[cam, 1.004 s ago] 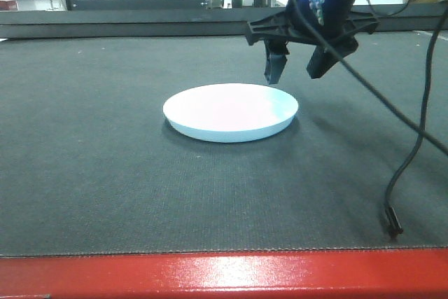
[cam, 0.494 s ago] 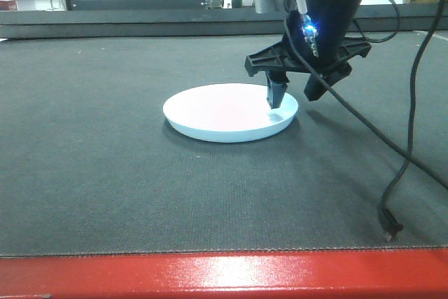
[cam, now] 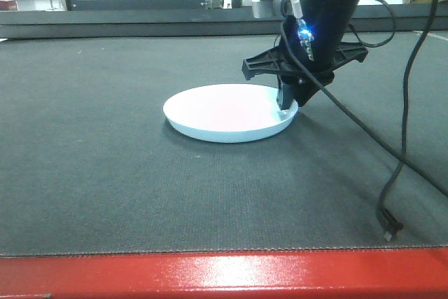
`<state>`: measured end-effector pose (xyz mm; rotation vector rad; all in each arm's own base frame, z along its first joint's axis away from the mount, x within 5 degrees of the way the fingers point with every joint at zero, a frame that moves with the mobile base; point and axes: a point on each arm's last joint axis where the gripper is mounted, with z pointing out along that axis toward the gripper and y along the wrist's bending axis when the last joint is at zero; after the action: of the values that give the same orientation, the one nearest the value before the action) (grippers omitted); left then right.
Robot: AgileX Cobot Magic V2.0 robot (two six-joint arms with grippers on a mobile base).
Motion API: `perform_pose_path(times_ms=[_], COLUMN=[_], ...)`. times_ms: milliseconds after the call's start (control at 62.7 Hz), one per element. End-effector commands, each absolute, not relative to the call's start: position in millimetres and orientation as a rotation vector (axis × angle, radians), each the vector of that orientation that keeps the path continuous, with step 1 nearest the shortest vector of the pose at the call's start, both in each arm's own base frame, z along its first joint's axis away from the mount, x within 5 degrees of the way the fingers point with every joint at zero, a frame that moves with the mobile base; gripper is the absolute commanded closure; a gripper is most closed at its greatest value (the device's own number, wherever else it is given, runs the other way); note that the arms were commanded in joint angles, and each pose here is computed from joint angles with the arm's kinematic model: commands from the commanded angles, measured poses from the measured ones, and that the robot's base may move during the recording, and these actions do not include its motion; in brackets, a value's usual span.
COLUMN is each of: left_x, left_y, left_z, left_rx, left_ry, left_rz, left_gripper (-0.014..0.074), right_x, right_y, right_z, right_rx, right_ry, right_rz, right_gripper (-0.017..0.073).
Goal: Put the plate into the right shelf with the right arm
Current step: 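Lift the white plate by its rim with the right gripper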
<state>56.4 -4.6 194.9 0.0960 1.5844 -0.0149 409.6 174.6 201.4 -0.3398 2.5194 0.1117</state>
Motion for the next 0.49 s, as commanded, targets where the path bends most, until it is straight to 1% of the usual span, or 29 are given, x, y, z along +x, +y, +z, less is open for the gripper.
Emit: perform_pose_path(times_ms=[0, 223, 478], left_x=[55.9, 55.9, 55.9], left_y=[-3.4, -3.4, -3.4], left_z=[200.1, 200.1, 200.1], left_rx=[0.078, 0.078, 0.078], left_ry=[1.502, 1.502, 1.502], left_rz=[-0.012, -0.012, -0.012], left_gripper=[0.0640, 0.0640, 0.0640], right_x=[407.0, 388.0, 333.9], right_y=[170.3, 161.4, 138.8], right_z=[244.2, 295.6, 328.8], right_rx=[-0.353, -0.336, -0.340], right_ry=[2.405, 2.292, 2.162], right_rz=[0.115, 0.138, 0.175], right_gripper=[0.0505, 0.0505, 0.0505])
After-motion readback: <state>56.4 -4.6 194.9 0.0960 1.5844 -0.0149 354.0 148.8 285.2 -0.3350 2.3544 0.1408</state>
